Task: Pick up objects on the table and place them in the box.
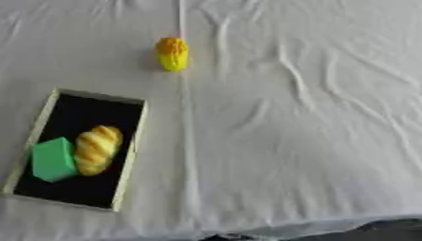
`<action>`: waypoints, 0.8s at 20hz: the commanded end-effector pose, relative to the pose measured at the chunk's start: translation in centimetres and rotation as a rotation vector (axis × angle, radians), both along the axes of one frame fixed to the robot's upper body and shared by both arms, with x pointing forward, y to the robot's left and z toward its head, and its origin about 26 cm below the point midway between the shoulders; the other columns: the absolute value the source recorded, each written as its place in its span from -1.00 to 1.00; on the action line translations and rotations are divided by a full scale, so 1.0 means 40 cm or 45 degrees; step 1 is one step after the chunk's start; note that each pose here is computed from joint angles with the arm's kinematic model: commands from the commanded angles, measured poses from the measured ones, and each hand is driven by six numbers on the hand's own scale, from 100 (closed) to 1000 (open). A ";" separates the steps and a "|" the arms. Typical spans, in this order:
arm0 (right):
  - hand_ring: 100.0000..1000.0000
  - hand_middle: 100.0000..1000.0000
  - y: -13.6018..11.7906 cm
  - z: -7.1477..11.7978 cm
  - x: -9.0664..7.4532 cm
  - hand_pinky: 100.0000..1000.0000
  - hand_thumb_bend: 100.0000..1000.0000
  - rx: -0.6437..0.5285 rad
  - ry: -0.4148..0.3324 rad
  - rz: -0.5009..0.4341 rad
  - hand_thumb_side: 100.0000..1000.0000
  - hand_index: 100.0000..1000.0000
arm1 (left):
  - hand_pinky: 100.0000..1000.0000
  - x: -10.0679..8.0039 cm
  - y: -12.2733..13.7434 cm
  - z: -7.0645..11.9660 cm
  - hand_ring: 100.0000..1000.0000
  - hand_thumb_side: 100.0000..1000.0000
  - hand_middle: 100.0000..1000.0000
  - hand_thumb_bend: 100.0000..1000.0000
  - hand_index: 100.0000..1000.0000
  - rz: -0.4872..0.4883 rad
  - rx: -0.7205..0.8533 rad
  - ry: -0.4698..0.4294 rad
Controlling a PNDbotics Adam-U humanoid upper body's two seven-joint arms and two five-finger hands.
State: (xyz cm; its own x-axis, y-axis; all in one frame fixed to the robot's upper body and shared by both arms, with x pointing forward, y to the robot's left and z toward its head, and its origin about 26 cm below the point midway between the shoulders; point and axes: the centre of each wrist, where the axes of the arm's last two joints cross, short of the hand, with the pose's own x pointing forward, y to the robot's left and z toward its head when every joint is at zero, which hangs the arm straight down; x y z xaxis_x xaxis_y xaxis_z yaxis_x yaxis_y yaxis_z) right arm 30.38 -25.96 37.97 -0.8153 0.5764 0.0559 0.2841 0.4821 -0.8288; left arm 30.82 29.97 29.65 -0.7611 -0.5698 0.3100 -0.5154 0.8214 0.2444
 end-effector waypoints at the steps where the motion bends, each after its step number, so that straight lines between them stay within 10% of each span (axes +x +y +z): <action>1: 0.79 0.48 -0.026 0.037 -0.058 0.88 -1.00 0.079 -0.100 -0.001 -1.00 0.82 | 0.63 0.008 -0.007 0.055 0.49 -0.64 0.44 -1.00 0.73 0.038 0.166 0.022; 11: 0.78 0.46 -0.091 0.024 -0.072 0.88 -1.00 0.325 -0.208 0.074 -0.45 0.76 | 0.78 0.183 -0.070 0.130 0.66 -0.51 0.58 -0.91 0.80 0.056 0.817 0.545; 16: 0.78 0.45 -0.100 0.025 -0.075 0.89 -1.00 0.394 -0.223 0.072 -0.48 0.75 | 0.81 0.283 -0.119 0.124 0.69 -0.51 0.60 -0.71 0.81 0.024 1.042 0.749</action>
State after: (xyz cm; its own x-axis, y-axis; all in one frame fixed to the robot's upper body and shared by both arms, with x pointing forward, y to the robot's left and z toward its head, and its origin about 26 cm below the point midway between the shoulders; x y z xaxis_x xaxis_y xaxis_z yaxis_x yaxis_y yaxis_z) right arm 28.25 -29.76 37.75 -0.8583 0.4996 0.1169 0.3439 0.7293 -0.5915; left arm 41.61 25.07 34.29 -0.6159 -0.7710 0.1621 -0.1610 0.3245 0.9321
